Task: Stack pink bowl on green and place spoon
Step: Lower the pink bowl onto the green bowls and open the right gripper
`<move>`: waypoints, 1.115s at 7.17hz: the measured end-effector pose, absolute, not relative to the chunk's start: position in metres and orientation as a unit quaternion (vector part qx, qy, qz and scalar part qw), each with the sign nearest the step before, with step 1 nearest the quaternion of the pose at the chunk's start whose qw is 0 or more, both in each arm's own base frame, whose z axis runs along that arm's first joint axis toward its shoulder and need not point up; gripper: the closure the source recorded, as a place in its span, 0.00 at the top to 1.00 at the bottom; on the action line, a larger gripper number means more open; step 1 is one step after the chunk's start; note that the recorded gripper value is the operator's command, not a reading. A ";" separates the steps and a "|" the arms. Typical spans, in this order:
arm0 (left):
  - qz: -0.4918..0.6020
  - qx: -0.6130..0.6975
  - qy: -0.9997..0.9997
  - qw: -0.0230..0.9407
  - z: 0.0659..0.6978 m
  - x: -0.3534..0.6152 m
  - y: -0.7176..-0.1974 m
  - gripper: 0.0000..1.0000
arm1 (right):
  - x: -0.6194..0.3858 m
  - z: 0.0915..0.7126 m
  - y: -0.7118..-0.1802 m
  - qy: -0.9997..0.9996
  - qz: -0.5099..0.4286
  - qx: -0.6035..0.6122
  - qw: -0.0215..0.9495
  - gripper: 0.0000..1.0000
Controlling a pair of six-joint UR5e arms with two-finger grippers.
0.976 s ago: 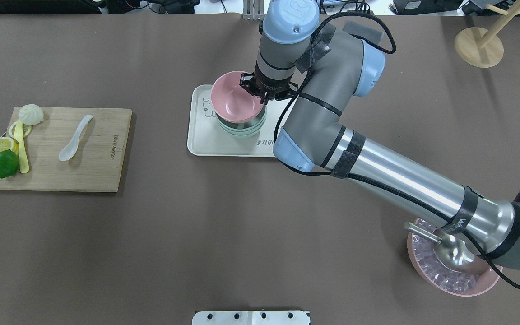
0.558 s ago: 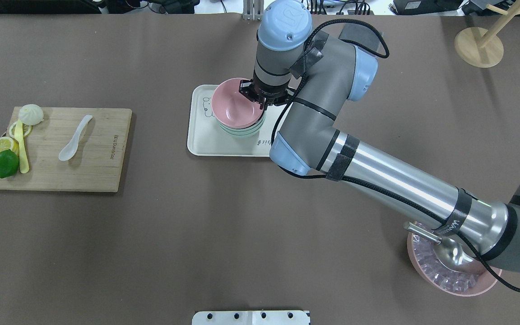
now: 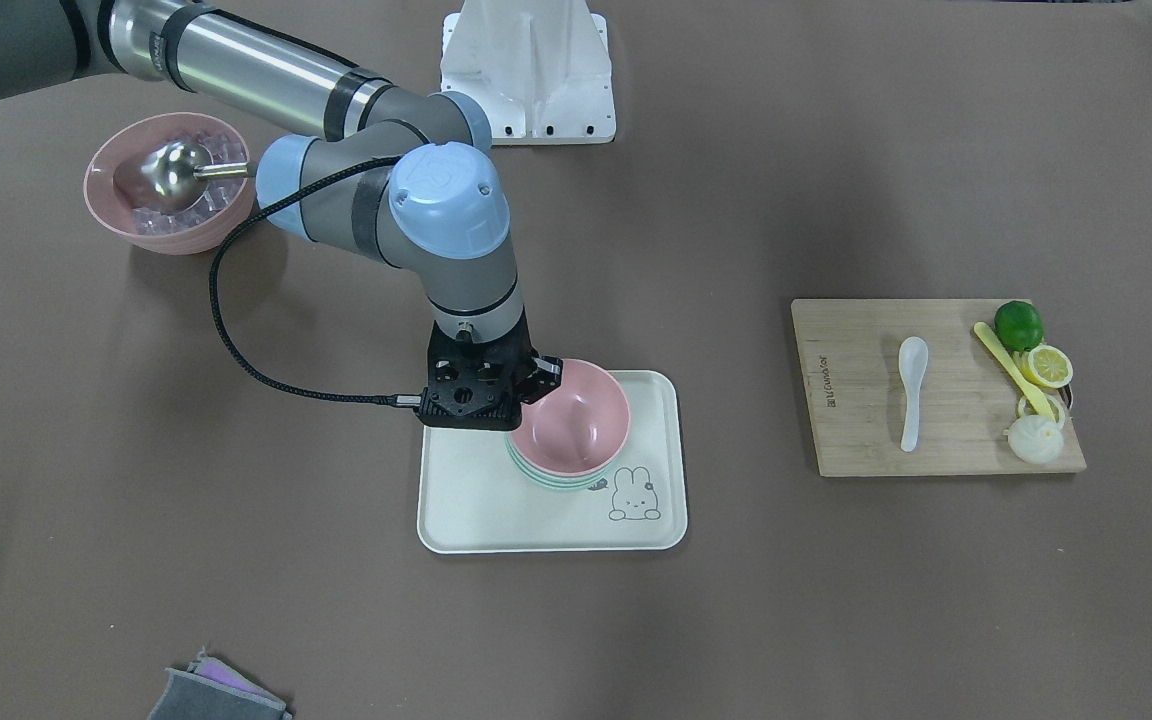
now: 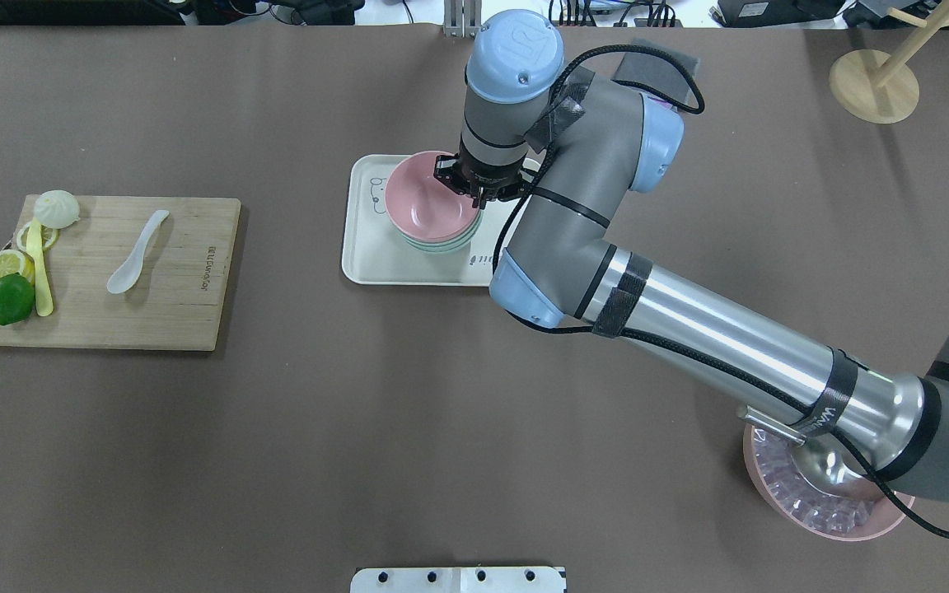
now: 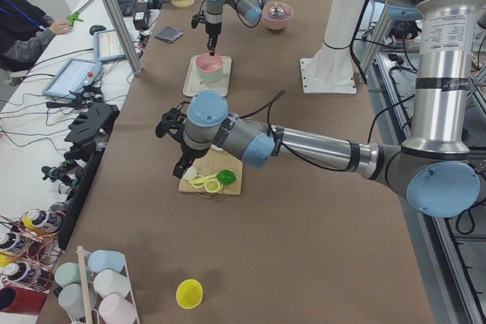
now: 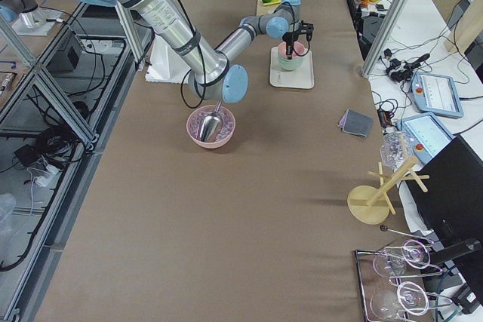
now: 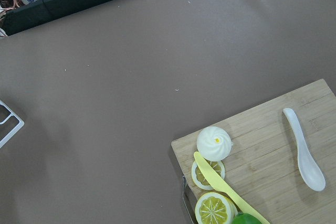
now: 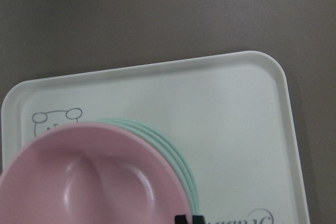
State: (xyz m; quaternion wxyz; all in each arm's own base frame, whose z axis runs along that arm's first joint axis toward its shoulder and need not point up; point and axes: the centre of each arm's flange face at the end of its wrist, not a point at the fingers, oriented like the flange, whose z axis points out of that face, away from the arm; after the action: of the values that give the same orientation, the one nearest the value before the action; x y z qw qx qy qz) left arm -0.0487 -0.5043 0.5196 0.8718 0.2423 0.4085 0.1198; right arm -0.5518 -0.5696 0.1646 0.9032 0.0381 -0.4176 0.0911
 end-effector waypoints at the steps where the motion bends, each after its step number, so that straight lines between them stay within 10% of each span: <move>1: 0.120 0.242 0.408 0.872 0.520 -0.049 -0.504 0.98 | -0.551 0.165 -0.570 -0.416 0.092 0.041 0.904 0.00; 5: 0.120 0.242 0.409 0.872 0.520 -0.048 -0.504 0.98 | -0.550 0.168 -0.572 -0.411 0.096 0.048 0.905 0.00; 7: 0.120 0.242 0.409 0.872 0.520 -0.048 -0.504 0.98 | -0.550 0.169 -0.572 -0.410 0.093 0.051 0.906 1.00; 8: 0.120 0.241 0.409 0.872 0.520 -0.048 -0.504 0.98 | -0.550 0.169 -0.573 -0.410 0.094 0.055 0.905 1.00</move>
State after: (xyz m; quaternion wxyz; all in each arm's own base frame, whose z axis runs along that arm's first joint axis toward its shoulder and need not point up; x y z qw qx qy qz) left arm -0.0483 -0.5044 0.5202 0.8720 0.2411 0.4089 0.1198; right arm -0.5499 -0.5731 0.1690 0.9054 0.0552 -0.4104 0.0944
